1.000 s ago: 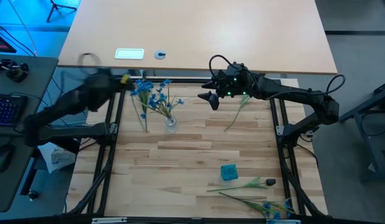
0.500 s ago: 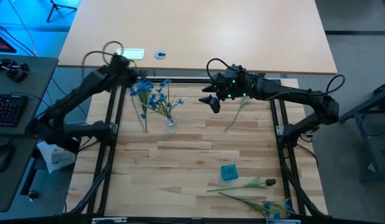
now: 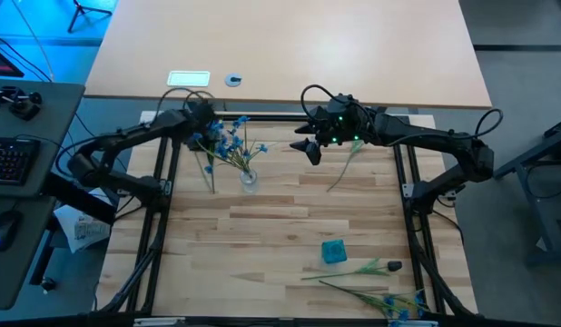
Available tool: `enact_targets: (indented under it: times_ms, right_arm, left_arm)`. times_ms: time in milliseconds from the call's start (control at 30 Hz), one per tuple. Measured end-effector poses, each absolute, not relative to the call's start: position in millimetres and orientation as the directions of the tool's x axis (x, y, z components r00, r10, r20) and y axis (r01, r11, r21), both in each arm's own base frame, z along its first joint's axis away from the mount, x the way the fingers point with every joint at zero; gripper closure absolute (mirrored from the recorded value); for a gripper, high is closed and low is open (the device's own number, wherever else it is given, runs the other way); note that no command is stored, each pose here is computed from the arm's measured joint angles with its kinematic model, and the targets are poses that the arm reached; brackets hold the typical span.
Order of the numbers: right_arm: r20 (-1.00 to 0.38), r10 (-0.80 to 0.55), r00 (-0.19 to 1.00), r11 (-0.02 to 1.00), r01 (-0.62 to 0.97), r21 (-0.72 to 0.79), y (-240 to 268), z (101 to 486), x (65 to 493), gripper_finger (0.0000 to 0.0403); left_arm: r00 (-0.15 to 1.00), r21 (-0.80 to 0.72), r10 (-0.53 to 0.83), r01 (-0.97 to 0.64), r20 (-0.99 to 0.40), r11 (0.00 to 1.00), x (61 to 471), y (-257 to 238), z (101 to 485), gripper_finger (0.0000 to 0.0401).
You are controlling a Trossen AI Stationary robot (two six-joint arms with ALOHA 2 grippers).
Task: Sort flowers into vase by color
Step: Put the top light blue flowers into the transparent vase
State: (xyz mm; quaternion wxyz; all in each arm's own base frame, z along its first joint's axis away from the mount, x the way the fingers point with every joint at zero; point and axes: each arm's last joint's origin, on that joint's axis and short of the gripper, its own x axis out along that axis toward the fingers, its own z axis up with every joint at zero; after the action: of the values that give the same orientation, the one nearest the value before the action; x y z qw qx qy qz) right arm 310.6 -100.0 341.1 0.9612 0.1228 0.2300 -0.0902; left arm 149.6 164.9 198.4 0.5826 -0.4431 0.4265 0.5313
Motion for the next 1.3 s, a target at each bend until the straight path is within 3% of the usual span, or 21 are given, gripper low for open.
enact_targets:
  times_ms: [233, 367, 533, 1033, 1300]
  right_arm:
    - [-0.467, -0.153, 0.871, 0.951, 0.259, 0.171, -101, 341, 310, 0.0139]
    - [-0.469, -0.191, 0.862, 0.944, 0.292, 0.153, -102, 341, 310, 0.0139]
    - [-0.473, -0.215, 0.854, 0.934, 0.321, 0.155, -103, 340, 311, 0.0139]
    - [-0.474, -0.258, 0.842, 0.911, 0.375, 0.171, -104, 340, 310, 0.0139]
    - [-0.474, -0.27, 0.838, 0.907, 0.387, 0.167, -105, 340, 310, 0.0139]
  left_arm:
    - [0.265, -0.269, 0.235, -0.963, -0.935, 0.017, 151, 159, 172, 0.0401]
    - [0.239, -0.23, 0.216, -0.971, -0.947, 0.067, 151, 156, 170, 0.0401]
    - [0.163, -0.156, 0.227, -0.987, -0.96, 0.05, 147, 154, 169, 0.0393]
    - [0.087, -0.082, 0.277, -0.996, -0.957, 0.029, 149, 160, 161, 0.0255]
    - [0.1, -0.11, 0.299, -0.994, -0.949, -0.019, 158, 169, 149, 0.0231]
